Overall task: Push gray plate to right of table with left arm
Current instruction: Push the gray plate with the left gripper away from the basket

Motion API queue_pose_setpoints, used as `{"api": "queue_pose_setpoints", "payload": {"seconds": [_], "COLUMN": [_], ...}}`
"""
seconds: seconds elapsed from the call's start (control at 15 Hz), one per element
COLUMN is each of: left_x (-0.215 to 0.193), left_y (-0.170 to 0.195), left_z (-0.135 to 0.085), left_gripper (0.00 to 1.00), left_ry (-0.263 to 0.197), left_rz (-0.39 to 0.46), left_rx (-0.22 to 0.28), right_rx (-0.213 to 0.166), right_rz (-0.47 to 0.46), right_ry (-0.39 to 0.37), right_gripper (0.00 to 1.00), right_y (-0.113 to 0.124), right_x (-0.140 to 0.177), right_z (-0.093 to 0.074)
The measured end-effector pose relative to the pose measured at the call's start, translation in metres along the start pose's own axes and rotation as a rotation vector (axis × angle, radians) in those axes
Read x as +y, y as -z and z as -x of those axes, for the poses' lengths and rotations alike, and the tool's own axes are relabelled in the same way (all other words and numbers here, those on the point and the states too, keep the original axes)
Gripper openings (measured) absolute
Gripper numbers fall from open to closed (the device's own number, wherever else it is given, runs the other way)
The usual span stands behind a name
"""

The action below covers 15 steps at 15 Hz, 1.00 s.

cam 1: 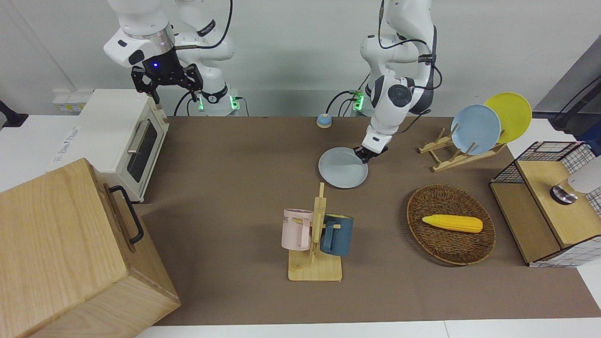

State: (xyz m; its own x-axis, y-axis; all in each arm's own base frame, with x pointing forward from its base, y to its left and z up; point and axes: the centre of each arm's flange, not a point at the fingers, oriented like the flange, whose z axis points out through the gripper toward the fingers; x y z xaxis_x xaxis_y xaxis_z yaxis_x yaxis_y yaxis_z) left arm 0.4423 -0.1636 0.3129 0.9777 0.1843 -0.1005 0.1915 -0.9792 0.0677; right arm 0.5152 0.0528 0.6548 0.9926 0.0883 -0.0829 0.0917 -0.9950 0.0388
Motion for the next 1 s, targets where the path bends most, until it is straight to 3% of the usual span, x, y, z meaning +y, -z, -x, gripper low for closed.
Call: {"api": "queue_pose_setpoints", "payload": {"seconds": [0.2,0.8,1.0], "left_x": [0.033,0.114,0.151], "left_y": [-0.002,-0.013,-0.020], "left_z": [0.019,0.064,0.073], "left_gripper": [0.03,0.03,0.03], "left_ry": [0.017,0.070,0.107], "left_rz": [0.038,0.108,0.143], "left_rx": [-0.018,0.008,0.014], "right_rx": [0.000,0.000,0.000], "right_rz": [0.000,0.000,0.000], "right_ry": [0.000,0.000,0.000], "right_gripper": [1.00,1.00,1.00], "right_y": [0.000,0.000,0.000], "right_x": [0.000,0.000,0.000], "right_z": [0.000,0.000,0.000]}}
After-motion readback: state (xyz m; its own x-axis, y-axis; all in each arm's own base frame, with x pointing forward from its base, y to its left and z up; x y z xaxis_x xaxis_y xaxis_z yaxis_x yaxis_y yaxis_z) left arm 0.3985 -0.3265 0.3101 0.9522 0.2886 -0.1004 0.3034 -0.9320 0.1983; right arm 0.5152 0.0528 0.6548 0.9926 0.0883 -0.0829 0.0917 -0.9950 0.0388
